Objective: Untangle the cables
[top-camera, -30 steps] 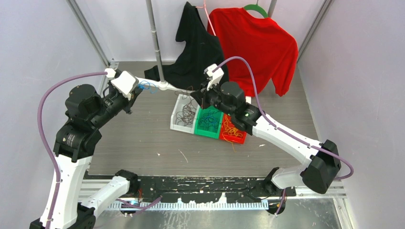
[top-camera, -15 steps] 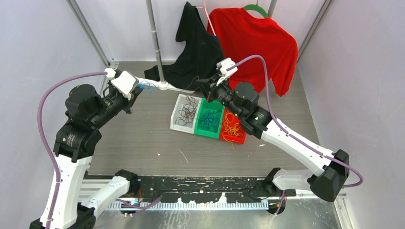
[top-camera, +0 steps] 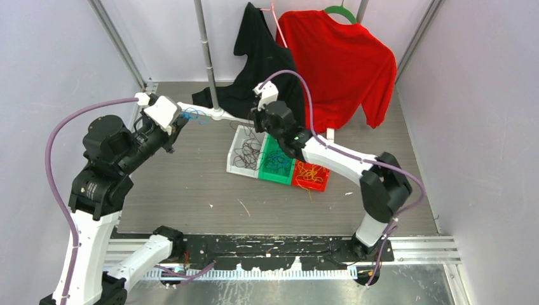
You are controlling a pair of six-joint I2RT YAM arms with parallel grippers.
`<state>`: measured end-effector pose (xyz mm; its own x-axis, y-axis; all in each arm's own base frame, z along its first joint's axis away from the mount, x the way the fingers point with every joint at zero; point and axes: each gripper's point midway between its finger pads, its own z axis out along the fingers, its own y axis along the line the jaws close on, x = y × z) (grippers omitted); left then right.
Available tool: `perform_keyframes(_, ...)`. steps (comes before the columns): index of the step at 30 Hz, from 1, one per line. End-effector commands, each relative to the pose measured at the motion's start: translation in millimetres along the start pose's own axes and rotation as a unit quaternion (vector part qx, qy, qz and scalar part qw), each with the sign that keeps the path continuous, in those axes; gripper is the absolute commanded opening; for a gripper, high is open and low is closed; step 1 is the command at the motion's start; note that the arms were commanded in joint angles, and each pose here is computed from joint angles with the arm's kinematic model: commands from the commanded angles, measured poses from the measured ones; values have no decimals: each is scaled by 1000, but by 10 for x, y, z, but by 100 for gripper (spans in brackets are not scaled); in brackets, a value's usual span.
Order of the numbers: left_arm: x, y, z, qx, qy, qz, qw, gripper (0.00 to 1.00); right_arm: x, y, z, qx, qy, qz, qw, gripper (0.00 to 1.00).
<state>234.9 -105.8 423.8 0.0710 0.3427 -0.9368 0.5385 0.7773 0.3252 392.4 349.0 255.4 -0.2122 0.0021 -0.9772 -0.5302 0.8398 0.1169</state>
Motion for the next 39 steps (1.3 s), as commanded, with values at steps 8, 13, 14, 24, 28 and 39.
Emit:
perform_keyframes(8, -174, 57, -70, -14, -31, 7, 999, 2, -1273, -868, 286, 154, -157, 17, 975, 1)
perform_keyframes(13, -156, 52, -71, -14, -30, 7, 999, 2, -1832, -919, -80, 157, -227, 12, 961, 1)
perform_keyframes(14, -153, 50, -69, -13, -30, 7, 999, 2, -1844, -915, -127, 156, -231, 10, 960, 1)
perform_keyframes(24, -164, 44, -75, -12, -32, 4, 999, 2, -2025, -779, -516, 118, -269, 15, 956, 1)
perform_keyframes(28, -155, 49, -82, -14, -30, 5, 999, 2, -1881, -303, -656, 10, -239, 7, 971, 1)
perform_keyframes(39, -228, 53, -94, -12, -38, 4, 999, 2, -718, 411, -766, -154, -61, 71, 984, 1)
